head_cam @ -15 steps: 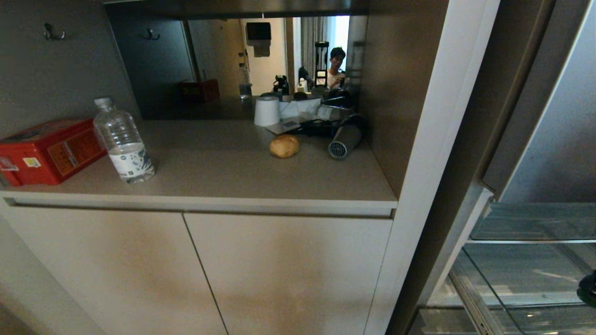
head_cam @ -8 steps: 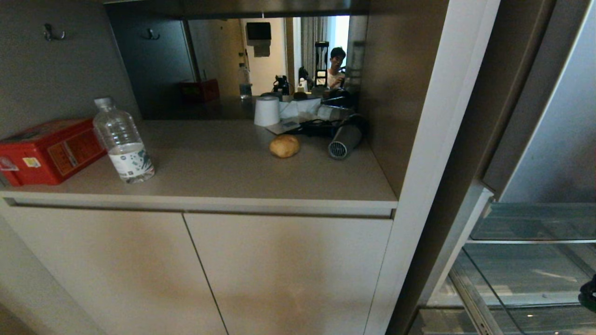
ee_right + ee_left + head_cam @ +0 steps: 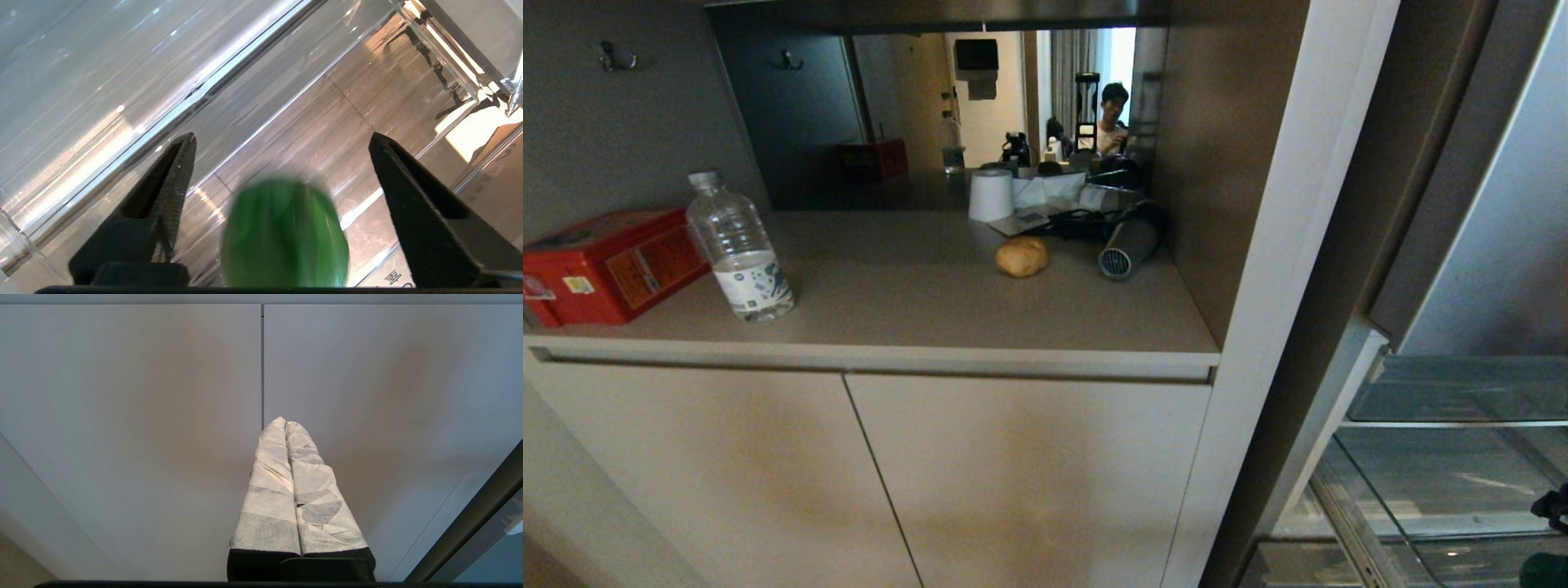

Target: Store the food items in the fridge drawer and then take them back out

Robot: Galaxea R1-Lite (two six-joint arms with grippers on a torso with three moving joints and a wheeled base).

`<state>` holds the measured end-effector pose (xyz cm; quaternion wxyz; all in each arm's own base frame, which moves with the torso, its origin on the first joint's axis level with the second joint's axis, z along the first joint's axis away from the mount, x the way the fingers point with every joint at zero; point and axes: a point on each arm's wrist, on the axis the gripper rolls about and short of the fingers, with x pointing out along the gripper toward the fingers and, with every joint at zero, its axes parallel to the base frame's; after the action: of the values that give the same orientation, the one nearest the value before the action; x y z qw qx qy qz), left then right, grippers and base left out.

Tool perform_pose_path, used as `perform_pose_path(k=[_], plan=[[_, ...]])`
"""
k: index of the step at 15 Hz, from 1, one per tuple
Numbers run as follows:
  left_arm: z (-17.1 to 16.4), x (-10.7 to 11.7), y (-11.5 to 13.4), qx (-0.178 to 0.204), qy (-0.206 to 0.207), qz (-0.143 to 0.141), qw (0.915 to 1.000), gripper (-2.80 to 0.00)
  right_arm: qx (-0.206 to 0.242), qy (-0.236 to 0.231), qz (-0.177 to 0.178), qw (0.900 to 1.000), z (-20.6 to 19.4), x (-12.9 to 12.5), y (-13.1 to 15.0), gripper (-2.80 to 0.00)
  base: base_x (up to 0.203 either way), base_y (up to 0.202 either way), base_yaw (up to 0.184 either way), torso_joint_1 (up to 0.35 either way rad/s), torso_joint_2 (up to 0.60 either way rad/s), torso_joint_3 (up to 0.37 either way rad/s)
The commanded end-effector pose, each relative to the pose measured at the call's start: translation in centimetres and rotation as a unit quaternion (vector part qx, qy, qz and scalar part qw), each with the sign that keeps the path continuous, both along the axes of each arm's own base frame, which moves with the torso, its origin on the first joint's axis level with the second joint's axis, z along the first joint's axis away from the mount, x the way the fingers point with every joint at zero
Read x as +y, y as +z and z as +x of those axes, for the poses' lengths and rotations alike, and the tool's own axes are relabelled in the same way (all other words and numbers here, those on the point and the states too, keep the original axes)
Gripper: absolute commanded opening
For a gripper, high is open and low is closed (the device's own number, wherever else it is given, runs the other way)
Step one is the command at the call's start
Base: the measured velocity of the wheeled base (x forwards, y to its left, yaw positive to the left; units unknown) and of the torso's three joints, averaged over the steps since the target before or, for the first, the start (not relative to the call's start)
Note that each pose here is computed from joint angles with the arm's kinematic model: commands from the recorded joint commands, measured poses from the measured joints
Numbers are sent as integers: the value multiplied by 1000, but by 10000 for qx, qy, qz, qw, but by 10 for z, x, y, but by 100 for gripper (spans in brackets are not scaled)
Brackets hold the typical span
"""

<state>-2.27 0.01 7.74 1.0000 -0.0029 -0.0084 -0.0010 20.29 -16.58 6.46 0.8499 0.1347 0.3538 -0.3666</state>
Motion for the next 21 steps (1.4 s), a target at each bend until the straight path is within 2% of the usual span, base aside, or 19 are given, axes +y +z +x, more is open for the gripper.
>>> perform_pose_path(k=[1, 2, 3, 4, 10, 15, 18, 21], plan=[[0, 0, -2, 30, 2, -2, 10000, -280, -26, -9, -20, 10000, 0, 0, 1, 0, 0, 0, 0, 0, 0, 0], [0, 0, -2, 30, 2, -2, 10000, -280, -69, -7, -45, 10000, -1, 1, 4, 0, 0, 0, 0, 0, 0, 0], [0, 0, -2, 30, 2, -2, 10000, -280, -102, 5, -76, 9999, -2, 2, 6, -203, 0, 0, 0, 0, 0, 0], [0, 0, -2, 30, 2, -2, 10000, -280, -177, 24, -114, 9998, -3, 3, 11, -280, 0, 0, 0, 0, 0, 0], [0, 0, -2, 30, 2, -2, 10000, -280, -699, 209, -373, 9966, -24, 22, 41, -280, 0, 0, 0, 0, 0, 0], [0, 0, -2, 30, 2, -2, 10000, -280, -1199, 478, -663, 9894, -60, 52, 63, -280, 0, 0, 0, 0, 0, 0], [0, 0, -2, 30, 2, -2, 10000, -280, -1652, 966, -959, 9768, -85, 84, 74, -280, 0, 0, 0, 0, 0, 0], [0, 0, -2, 30, 2, -2, 10000, -280, -1758, 1697, -921, 9653, -107, 119, 60, -280, 0, 0, 0, 0, 0, 0]])
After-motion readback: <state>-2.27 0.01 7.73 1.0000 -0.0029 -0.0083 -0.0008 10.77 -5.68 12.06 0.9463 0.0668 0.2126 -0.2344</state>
